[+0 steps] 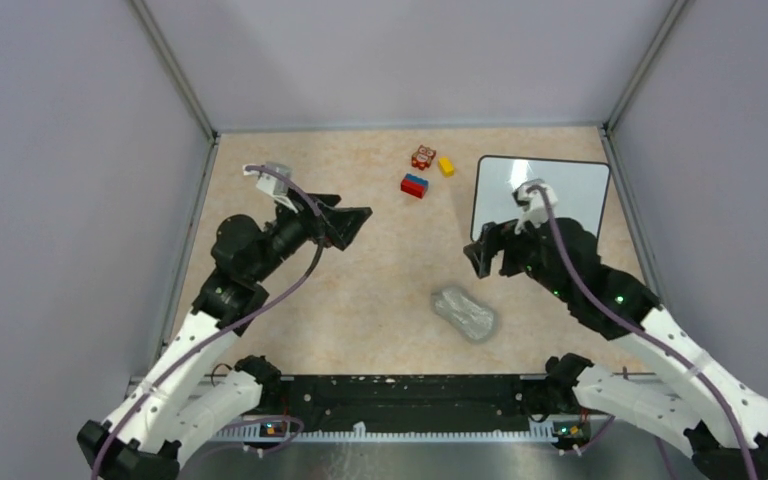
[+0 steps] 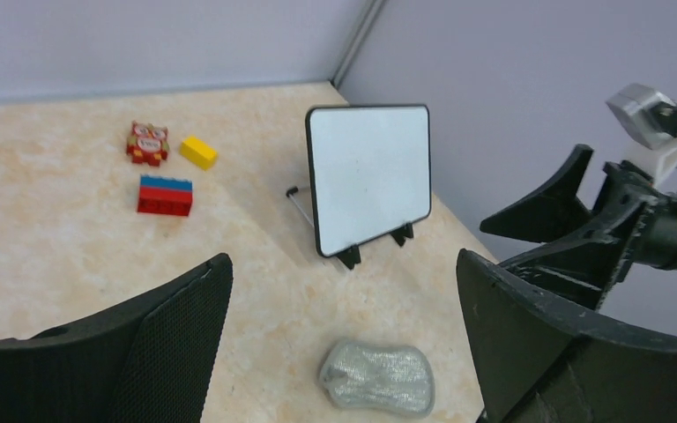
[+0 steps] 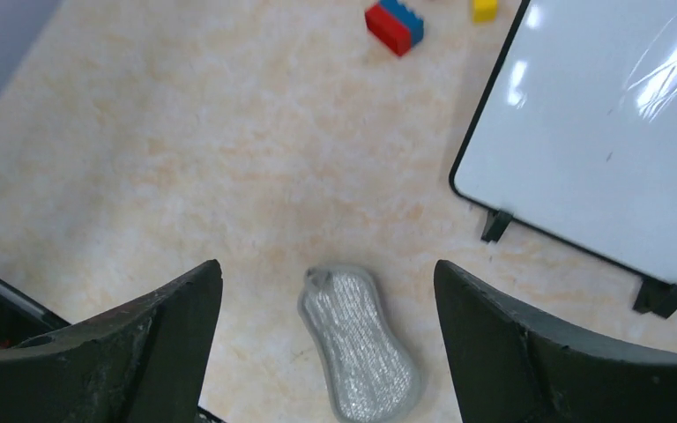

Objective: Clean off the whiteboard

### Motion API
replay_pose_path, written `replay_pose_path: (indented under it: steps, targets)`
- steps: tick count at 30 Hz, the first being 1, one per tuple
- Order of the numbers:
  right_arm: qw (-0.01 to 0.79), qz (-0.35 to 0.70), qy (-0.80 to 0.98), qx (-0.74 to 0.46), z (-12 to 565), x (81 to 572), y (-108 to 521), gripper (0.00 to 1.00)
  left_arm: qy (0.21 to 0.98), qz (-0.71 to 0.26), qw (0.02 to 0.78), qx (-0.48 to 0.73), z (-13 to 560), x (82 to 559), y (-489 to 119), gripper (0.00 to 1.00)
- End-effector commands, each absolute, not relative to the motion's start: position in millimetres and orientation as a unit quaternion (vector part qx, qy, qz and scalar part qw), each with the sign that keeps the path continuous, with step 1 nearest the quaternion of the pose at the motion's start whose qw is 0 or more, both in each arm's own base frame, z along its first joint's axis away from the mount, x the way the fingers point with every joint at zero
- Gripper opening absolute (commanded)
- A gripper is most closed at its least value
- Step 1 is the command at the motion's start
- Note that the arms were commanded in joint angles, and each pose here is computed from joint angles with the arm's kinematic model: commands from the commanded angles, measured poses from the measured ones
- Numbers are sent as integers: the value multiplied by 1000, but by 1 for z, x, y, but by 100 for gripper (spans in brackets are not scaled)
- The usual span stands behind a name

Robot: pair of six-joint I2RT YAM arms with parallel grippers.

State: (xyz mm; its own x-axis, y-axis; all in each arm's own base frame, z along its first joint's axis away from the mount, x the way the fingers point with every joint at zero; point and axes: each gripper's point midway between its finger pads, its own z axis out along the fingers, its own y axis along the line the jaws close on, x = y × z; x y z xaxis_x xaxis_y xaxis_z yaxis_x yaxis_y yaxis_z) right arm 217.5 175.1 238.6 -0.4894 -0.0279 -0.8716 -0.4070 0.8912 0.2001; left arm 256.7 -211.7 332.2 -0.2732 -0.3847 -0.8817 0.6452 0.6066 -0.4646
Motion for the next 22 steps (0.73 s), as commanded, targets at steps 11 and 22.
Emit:
replay_pose_path:
  steps: [11, 22]
  targets:
    - [708, 190, 676, -69, 435, 184, 89, 89, 615, -362, 695, 86, 448, 220, -158, 99]
    - [756, 214, 617, -39, 458, 159, 60, 89, 600, -344, 718, 81, 464, 210, -144, 99]
